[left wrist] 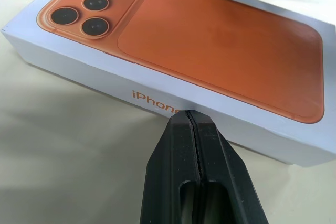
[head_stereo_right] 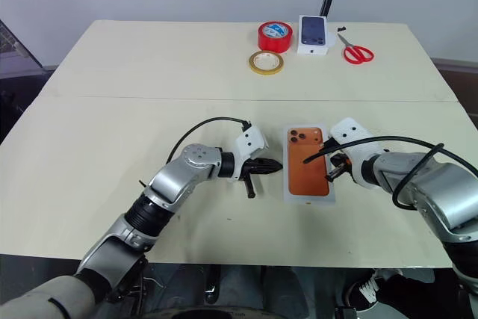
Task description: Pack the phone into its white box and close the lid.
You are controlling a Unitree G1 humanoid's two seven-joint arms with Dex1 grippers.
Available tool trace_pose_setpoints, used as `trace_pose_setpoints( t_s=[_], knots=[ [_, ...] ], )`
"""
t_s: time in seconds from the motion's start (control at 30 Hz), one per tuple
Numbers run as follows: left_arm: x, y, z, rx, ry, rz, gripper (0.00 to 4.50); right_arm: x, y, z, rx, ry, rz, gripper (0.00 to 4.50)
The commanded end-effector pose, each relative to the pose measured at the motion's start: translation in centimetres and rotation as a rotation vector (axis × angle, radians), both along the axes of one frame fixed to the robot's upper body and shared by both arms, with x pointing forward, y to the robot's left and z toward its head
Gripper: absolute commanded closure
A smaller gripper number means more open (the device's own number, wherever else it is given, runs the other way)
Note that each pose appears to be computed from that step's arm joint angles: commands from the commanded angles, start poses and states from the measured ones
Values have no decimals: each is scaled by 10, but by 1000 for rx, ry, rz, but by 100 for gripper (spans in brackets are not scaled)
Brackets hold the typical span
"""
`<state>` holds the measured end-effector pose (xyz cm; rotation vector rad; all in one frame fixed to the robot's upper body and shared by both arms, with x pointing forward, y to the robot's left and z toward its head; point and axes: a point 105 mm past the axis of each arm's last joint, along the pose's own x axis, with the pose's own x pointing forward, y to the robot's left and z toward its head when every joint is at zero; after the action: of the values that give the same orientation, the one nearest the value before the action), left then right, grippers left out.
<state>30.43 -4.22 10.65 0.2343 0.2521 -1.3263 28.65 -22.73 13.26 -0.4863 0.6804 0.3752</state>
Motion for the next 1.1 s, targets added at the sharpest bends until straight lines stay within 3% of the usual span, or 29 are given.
trace_pose_setpoints(
  t_s=[0.03, 0.77, 0.97, 1.1],
  knots=[
    [-6, -11, 21, -61, -54, -45, 450, 1, 4, 10, 7, -46, 19, 444],
    [4, -1, 19, -68, -33, 23, 450, -4, -13, 16, -48, -56, 5, 444],
    [20, 3, 45, -148, -44, 88, 450, -18, -5, 38, 18, -72, 120, 444],
    [18, -17, 48, -126, -80, 49, 450, -34, 13, 33, 66, -30, 229, 444]
  ],
)
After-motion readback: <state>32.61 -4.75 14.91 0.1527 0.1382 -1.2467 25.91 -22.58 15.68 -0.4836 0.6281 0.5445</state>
